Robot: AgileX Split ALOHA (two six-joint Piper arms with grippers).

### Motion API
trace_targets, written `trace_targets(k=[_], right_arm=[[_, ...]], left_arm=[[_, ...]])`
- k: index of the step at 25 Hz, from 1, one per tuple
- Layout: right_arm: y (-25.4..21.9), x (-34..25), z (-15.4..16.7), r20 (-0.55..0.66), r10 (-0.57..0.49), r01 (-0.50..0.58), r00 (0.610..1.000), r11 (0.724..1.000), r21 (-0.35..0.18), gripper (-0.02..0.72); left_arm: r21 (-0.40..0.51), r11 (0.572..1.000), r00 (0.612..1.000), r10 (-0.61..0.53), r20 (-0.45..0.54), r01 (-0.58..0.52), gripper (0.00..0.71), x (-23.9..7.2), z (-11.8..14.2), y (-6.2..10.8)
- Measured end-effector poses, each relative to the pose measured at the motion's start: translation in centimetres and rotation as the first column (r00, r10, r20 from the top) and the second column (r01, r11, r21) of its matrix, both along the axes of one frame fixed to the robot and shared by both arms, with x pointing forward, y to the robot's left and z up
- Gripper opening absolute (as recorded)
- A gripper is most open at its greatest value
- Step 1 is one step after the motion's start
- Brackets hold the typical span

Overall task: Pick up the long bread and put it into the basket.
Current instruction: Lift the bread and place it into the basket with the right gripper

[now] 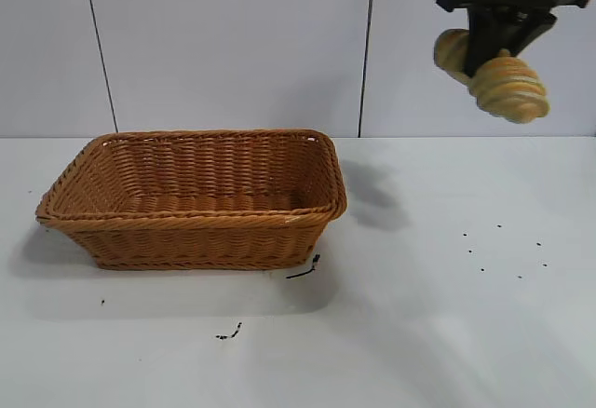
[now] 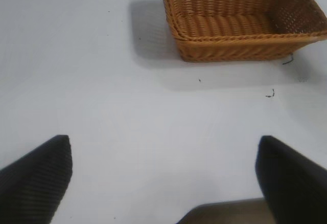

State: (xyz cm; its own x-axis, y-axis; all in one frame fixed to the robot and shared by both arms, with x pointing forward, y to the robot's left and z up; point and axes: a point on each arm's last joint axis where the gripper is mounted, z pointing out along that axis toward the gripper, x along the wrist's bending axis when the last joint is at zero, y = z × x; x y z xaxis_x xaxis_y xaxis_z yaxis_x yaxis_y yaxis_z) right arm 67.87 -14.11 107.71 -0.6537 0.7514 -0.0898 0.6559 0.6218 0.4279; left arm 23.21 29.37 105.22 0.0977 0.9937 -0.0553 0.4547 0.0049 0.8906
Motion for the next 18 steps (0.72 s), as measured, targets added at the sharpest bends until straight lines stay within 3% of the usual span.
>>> trace_targets(k=[3,5,7,10,14,18], right_arm=[[3.8,-0.4,-0.6,0.066,0.155,-0.154,0.986,0.988,-0.025,0.16],[6.1,-0.8,-1.3,0.104,0.264,-0.259,0.959,0.964,-0.064,0.16],[8.2,-1.3,-1.6,0.153,0.377,-0.364,0.913,0.925,-0.105,0.16],[11.5,-2.1,-2.1,0.241,0.53,-0.501,0.813,0.848,-0.174,0.16],[14.3,-2.3,-4.3,0.279,0.654,-0.604,0.703,0.757,-0.25,0.16],[15.4,-1.6,-8.5,0.22,0.729,-0.669,0.648,0.683,-0.294,0.16]], left_arm=[[0.0,1.0,1.0,0.0,0.0,0.0,0.698,0.0,0.0,0.0],[0.0,1.0,1.0,0.0,0.0,0.0,0.698,0.0,0.0,0.0],[0.0,1.0,1.0,0.0,0.0,0.0,0.698,0.0,0.0,0.0],[0.0,1.0,1.0,0.0,0.0,0.0,0.698,0.0,0.0,0.0],[0.0,1.0,1.0,0.0,0.0,0.0,0.698,0.0,0.0,0.0],[0.0,1.0,1.0,0.0,0.0,0.0,0.698,0.0,0.0,0.0]])
